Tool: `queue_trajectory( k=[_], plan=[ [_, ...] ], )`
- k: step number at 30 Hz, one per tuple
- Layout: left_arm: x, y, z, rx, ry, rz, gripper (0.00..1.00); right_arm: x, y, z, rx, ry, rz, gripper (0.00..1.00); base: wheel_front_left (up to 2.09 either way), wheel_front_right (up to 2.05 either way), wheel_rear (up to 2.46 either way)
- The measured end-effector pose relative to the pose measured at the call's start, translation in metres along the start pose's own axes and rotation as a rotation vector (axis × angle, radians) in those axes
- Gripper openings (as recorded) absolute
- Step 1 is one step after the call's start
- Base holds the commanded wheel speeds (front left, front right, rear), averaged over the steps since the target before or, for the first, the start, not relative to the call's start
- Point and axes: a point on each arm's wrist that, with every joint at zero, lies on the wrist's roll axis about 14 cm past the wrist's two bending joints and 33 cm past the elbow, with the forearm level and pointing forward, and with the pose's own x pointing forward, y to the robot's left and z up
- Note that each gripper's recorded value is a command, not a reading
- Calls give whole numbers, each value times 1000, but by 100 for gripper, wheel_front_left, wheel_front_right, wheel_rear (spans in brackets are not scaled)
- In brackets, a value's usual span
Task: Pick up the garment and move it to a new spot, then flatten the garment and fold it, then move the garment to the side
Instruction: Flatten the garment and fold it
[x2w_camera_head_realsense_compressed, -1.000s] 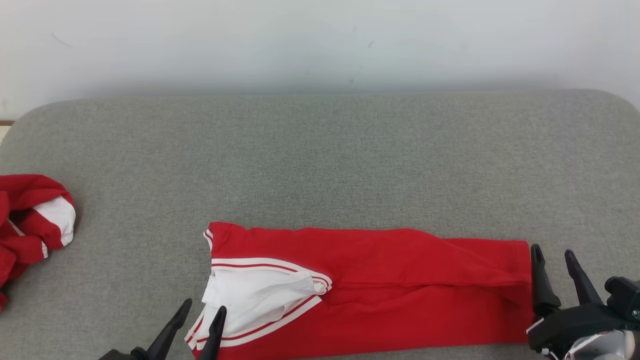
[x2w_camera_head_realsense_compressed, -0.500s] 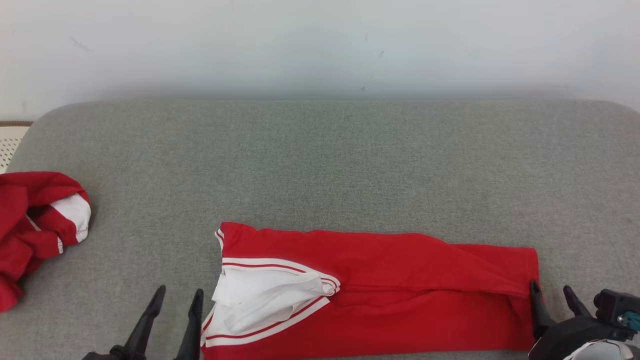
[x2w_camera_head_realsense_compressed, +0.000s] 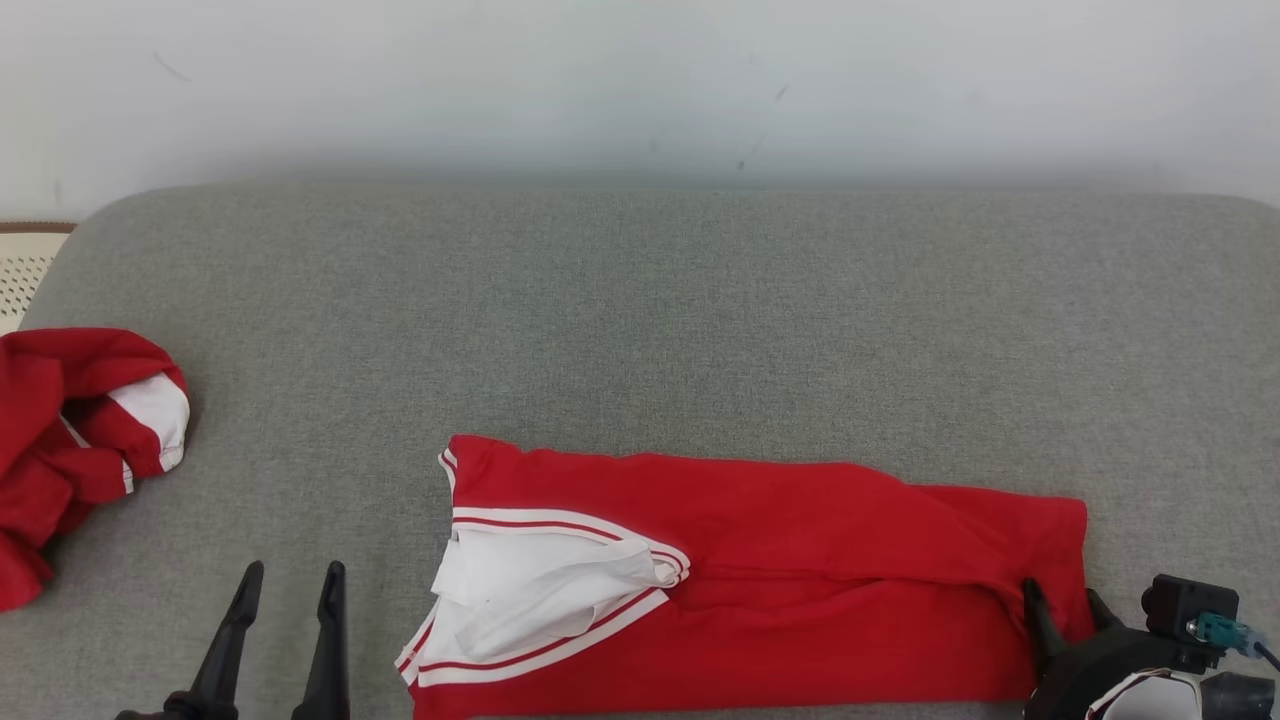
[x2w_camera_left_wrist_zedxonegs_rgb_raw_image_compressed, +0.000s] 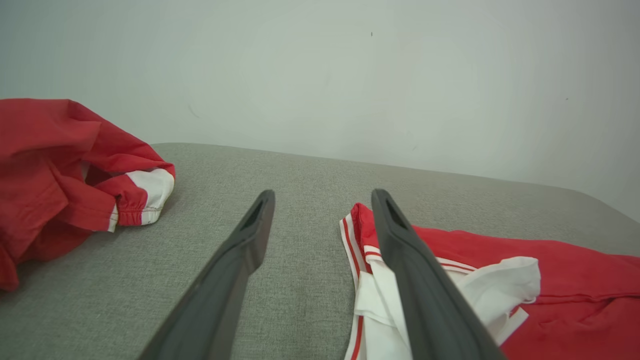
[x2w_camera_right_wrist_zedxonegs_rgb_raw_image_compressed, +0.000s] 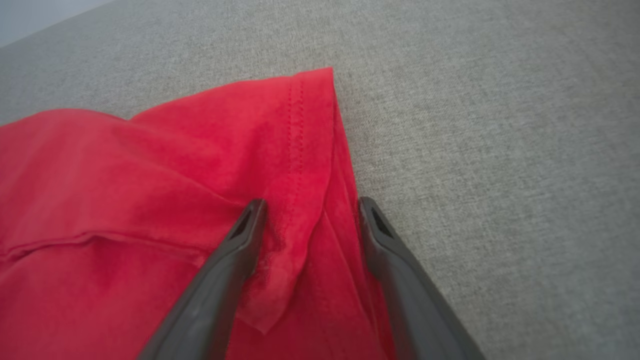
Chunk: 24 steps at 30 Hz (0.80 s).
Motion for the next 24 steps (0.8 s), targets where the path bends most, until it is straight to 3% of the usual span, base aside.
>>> queue_trajectory(
  k=[1,8,15,20,24],
  plan=[
    [0,3,0,5,1,7,100,0,1,-1,0,1,2,0,0,0,0],
    [0,7,3,21,-12,26,100,1,-7,8,-10,-27,-10,0,0,0,0],
    [2,7,4,22,-16,29,100,-8,-78,56,-77,-132,-166,0,0,0,0],
    [2,9,4,23,-15,36,100,-7,-65,80,-30,-199,-129,0,0,0,0],
    [0,10,2,21,-9,41,100,-8,-26,98,59,-252,-19,0,0,0,0]
  ],
)
